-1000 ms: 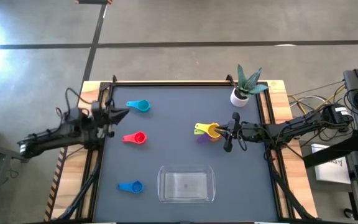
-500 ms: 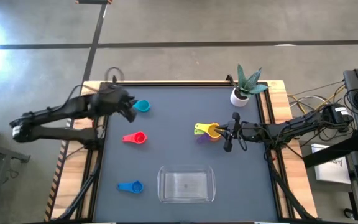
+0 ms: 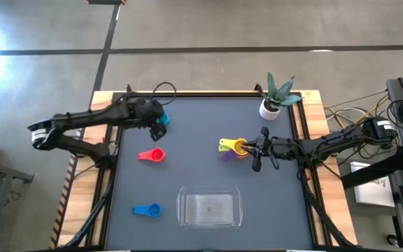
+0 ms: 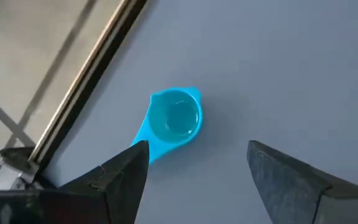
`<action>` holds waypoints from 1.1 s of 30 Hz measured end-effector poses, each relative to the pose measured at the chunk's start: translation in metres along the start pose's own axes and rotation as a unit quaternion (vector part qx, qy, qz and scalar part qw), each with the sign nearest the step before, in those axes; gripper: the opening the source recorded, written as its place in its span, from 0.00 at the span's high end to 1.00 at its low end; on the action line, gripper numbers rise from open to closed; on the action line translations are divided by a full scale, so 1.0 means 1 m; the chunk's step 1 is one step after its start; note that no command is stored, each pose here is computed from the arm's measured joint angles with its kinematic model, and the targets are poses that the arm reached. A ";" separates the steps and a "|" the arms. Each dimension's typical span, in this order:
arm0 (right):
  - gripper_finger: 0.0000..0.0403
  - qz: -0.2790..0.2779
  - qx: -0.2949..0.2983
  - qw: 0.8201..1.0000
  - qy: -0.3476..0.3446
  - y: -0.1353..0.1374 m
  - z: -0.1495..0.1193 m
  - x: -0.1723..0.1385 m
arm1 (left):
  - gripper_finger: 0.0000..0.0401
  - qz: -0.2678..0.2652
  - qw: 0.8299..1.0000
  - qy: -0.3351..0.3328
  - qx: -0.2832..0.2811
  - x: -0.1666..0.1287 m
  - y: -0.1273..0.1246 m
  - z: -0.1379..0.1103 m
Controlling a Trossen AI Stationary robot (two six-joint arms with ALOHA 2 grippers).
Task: Nest measuring cups in basket
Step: Stack the light blue measuring cup on top of the yellow measuring cup
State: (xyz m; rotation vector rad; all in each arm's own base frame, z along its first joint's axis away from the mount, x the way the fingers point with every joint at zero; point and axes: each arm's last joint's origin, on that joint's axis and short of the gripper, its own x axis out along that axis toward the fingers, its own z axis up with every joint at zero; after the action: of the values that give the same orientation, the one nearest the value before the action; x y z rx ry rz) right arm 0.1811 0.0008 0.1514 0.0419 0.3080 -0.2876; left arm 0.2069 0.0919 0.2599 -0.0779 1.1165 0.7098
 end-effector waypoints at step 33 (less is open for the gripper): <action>0.85 0.025 -0.011 1.000 -0.012 0.003 0.008 0.001 | 0.97 -0.033 0.983 0.180 -0.002 0.123 0.020 0.022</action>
State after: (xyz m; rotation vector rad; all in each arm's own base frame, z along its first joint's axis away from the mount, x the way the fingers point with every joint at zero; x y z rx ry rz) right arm 0.1856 0.0031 0.1585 0.0246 0.2853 -0.2347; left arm 0.2435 0.1759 0.1726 -0.2531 1.4518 0.6539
